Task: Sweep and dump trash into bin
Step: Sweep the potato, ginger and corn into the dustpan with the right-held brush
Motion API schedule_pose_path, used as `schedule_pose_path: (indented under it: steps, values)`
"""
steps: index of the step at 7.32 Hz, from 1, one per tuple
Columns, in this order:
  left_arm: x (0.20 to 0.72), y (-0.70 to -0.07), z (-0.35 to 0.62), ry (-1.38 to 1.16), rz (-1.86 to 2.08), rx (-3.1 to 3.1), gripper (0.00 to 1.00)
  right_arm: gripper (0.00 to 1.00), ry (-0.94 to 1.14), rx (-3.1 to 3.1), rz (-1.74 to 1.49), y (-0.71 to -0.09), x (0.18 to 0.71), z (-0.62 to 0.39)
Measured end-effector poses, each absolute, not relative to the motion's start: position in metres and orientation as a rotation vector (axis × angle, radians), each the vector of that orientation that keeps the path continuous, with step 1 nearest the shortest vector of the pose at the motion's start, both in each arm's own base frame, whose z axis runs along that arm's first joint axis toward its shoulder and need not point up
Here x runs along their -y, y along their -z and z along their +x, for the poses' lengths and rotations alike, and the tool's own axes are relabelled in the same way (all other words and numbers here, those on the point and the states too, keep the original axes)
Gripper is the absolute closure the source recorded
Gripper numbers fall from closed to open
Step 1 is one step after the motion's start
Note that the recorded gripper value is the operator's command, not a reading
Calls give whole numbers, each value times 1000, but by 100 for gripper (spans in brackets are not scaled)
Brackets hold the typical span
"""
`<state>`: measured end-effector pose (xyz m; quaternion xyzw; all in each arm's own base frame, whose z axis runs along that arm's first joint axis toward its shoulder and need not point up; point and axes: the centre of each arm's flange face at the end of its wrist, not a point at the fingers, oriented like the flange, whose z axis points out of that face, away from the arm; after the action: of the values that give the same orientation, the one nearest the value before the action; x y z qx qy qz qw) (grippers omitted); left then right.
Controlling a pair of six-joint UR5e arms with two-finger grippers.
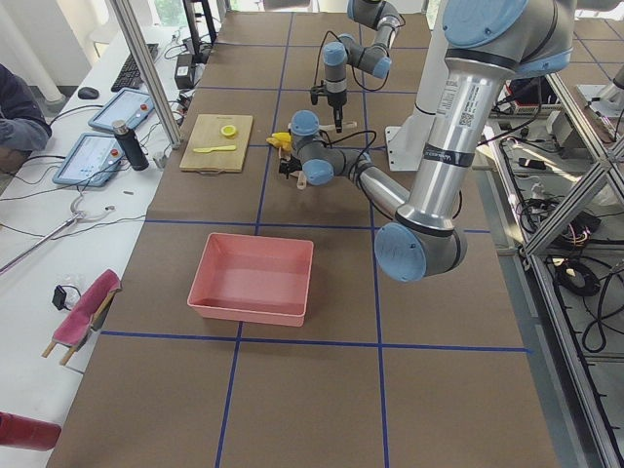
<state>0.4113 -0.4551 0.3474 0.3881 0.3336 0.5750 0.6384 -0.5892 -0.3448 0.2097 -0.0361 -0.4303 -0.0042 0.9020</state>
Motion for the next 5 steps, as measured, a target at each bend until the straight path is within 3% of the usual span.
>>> schedule_pose_path:
  steps: [1, 5]
  values:
    - [455, -348, 411, -1311, 883, -761, 11, 100, -3, 910, -70, -201, 344, -593]
    - [453, -359, 416, -1300, 815, -825, 60, 100, -77, 1058, -82, -173, 340, -601]
